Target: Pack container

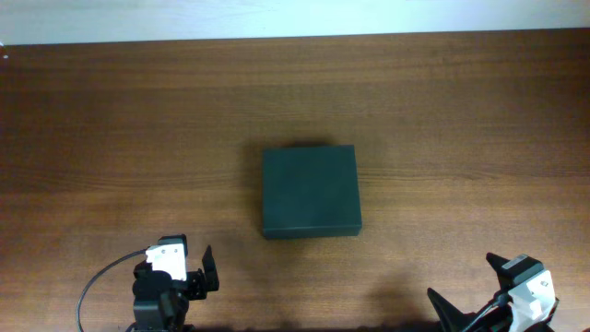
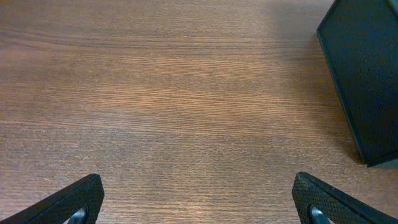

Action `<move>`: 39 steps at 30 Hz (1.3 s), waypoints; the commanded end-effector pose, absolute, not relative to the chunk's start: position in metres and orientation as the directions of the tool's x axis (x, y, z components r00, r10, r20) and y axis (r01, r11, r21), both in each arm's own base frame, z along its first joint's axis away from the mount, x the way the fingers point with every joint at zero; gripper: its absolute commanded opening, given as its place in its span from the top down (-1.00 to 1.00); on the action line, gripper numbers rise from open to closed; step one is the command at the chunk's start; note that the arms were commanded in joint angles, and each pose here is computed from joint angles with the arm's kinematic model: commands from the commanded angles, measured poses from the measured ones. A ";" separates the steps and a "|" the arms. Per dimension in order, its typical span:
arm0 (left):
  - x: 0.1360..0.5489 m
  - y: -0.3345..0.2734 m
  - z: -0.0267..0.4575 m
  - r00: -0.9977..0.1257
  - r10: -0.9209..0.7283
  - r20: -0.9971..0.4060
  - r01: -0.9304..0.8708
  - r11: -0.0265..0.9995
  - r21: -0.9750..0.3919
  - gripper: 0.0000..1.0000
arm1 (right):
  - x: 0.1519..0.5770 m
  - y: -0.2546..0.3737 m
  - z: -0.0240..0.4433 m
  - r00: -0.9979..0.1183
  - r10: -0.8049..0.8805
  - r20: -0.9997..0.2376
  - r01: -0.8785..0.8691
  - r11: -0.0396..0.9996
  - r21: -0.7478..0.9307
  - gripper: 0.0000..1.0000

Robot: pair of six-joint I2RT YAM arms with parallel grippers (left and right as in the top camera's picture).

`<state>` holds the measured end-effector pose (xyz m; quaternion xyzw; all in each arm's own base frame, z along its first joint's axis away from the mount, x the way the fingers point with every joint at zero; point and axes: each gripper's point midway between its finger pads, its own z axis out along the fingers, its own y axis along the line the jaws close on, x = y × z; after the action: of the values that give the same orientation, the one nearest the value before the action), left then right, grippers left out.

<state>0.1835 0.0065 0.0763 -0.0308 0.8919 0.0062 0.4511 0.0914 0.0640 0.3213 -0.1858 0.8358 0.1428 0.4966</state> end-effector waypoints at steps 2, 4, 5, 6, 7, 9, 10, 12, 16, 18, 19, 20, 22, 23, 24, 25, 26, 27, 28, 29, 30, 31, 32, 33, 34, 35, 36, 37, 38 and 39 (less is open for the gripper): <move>0.184 0.008 0.074 -0.590 -0.008 -0.807 -0.043 0.999 0.022 -0.99 | 0.092 0.063 0.322 -0.435 -0.165 -0.885 -0.446 0.893 0.053 -0.97; 0.184 0.008 0.074 -0.590 -0.008 -0.807 -0.043 0.999 0.022 -0.99 | 0.092 0.063 0.322 -0.435 -0.165 -0.885 -0.446 0.893 0.053 -0.97; 0.184 0.008 0.074 -0.590 -0.008 -0.807 -0.043 0.999 0.022 -0.99 | 0.092 0.063 0.322 -0.435 -0.165 -0.885 -0.446 0.893 0.053 -0.97; 0.184 0.008 0.074 -0.590 -0.008 -0.807 -0.043 0.999 0.022 -0.98 | 0.092 0.063 0.322 -0.435 -0.165 -0.885 -0.446 0.893 0.053 -0.97; 0.184 0.008 0.074 -0.590 -0.008 -0.807 -0.043 0.999 0.022 -0.99 | 0.092 0.063 0.322 -0.435 -0.165 -0.885 -0.446 0.893 0.053 -0.97; 0.184 0.008 0.074 -0.590 -0.008 -0.807 -0.043 0.999 0.022 -0.99 | 0.092 0.063 0.322 -0.435 -0.165 -0.885 -0.446 0.893 0.053 -0.97; 0.184 0.008 0.074 -0.590 -0.008 -0.807 -0.043 0.999 0.022 -0.99 | 0.092 0.063 0.322 -0.435 -0.165 -0.885 -0.446 0.893 0.053 -0.98; 0.184 0.008 0.074 -0.590 -0.008 -0.807 -0.043 0.999 0.022 -0.98 | 0.092 0.063 0.322 -0.435 -0.165 -0.885 -0.446 0.893 0.053 -0.97; 0.184 0.008 0.074 -0.590 -0.008 -0.807 -0.043 0.999 0.022 -0.99 | 0.092 0.063 0.322 -0.435 -0.165 -0.885 -0.446 0.893 0.053 -0.97; 0.184 0.008 0.074 -0.590 -0.008 -0.807 -0.043 0.999 0.022 -0.99 | 0.092 0.063 0.322 -0.434 -0.165 -0.886 -0.446 0.893 0.053 -0.97; 0.184 0.008 0.074 -0.590 -0.008 -0.807 -0.043 0.999 0.022 -0.99 | 0.092 0.063 0.322 -0.434 -0.165 -0.886 -0.446 0.893 0.052 -0.97; 0.184 0.008 0.074 -0.590 -0.008 -0.807 -0.043 0.999 0.022 -0.99 | 0.092 0.063 0.322 -0.433 -0.164 -0.886 -0.447 0.893 0.053 -0.97; 0.184 0.008 0.074 -0.590 -0.008 -0.807 -0.043 0.999 0.022 -0.98 | 0.093 0.063 0.321 -0.435 -0.161 -0.886 -0.444 0.894 0.056 -0.97; 0.184 0.008 0.074 -0.590 -0.008 -0.807 -0.043 0.999 0.022 -0.99 | 0.095 0.061 0.320 -0.432 -0.160 -0.888 -0.434 0.899 0.049 -0.97; 0.184 0.008 0.074 -0.590 -0.008 -0.807 -0.043 0.999 0.022 -0.99 | 0.099 0.059 0.319 -0.426 -0.157 -0.891 -0.419 0.907 0.040 -0.97; 0.184 0.008 0.074 -0.590 -0.008 -0.807 -0.043 0.999 0.022 -0.98 | 0.103 0.057 0.316 -0.418 -0.154 -0.895 -0.403 0.915 0.030 -0.98; 0.184 0.008 0.074 -0.590 -0.008 -0.807 -0.043 0.999 0.022 -0.99 | 0.109 0.054 0.312 -0.407 -0.150 -0.901 -0.381 0.924 0.018 -0.98; 0.184 0.008 0.074 -0.590 -0.008 -0.807 -0.043 0.999 0.022 -0.99 | 0.113 0.051 0.308 -0.400 -0.147 -0.905 -0.363 0.932 0.009 -0.97; 0.184 0.008 0.074 -0.590 -0.008 -0.807 -0.043 0.999 0.022 -0.99 | 0.118 0.047 0.300 -0.392 -0.143 -0.909 -0.336 0.942 -0.003 -0.97; 0.184 0.008 0.074 -0.590 -0.008 -0.807 -0.043 0.999 0.022 -0.98 | 0.123 0.043 0.292 -0.388 -0.141 -0.911 -0.312 0.950 -0.014 -0.97; 0.184 0.008 0.074 -0.590 -0.008 -0.807 -0.043 0.999 0.022 -0.99 | 0.127 0.039 0.282 -0.386 -0.138 -0.912 -0.284 0.959 -0.025 -0.97; 0.184 0.008 0.074 -0.590 -0.008 -0.807 -0.043 0.999 0.022 -0.99 | 0.131 0.034 0.272 -0.388 -0.136 -0.911 -0.257 0.966 -0.035 -0.97; 0.184 0.008 0.074 -0.590 -0.008 -0.807 -0.043 0.999 0.022 -0.99 | 0.135 0.031 0.261 -0.392 -0.133 -0.910 -0.231 0.972 -0.043 -0.97; 0.184 0.008 0.074 -0.590 -0.008 -0.807 -0.043 0.999 0.022 -0.99 | 0.139 0.027 0.250 -0.397 -0.131 -0.908 -0.210 0.976 -0.048 -0.97; 0.184 0.008 0.074 -0.590 -0.008 -0.807 -0.043 0.999 0.022 -0.99 | 0.143 0.025 0.238 -0.402 -0.127 -0.907 -0.194 0.980 -0.052 -0.98; 0.184 0.008 0.074 -0.590 -0.008 -0.807 -0.043 0.999 0.022 -0.99 | 0.148 0.024 0.225 -0.406 -0.124 -0.905 -0.182 0.982 -0.052 -0.98; 0.184 0.008 0.074 -0.590 -0.008 -0.807 -0.043 0.999 0.022 -0.99 | 0.153 0.023 0.217 -0.401 -0.119 -0.908 -0.172 0.984 -0.053 -0.97; 0.184 0.008 0.074 -0.590 -0.008 -0.807 -0.043 0.999 0.022 -0.99 | 0.158 0.023 0.209 -0.394 -0.114 -0.912 -0.166 0.985 -0.051 -0.97; 0.184 0.008 0.074 -0.590 -0.008 -0.807 -0.043 0.999 0.022 -0.99 | 0.163 0.024 0.200 -0.392 -0.110 -0.913 -0.166 0.985 -0.048 -0.98; 0.184 0.008 0.074 -0.590 -0.008 -0.807 -0.043 0.999 0.022 -0.98 | 0.166 0.023 0.192 -0.394 -0.109 -0.913 -0.163 0.986 -0.047 -0.97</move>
<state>0.1835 0.0065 0.0748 -0.0178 0.8928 0.0127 0.4499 0.1599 0.0305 0.2093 -0.0996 0.8315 0.0393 0.5451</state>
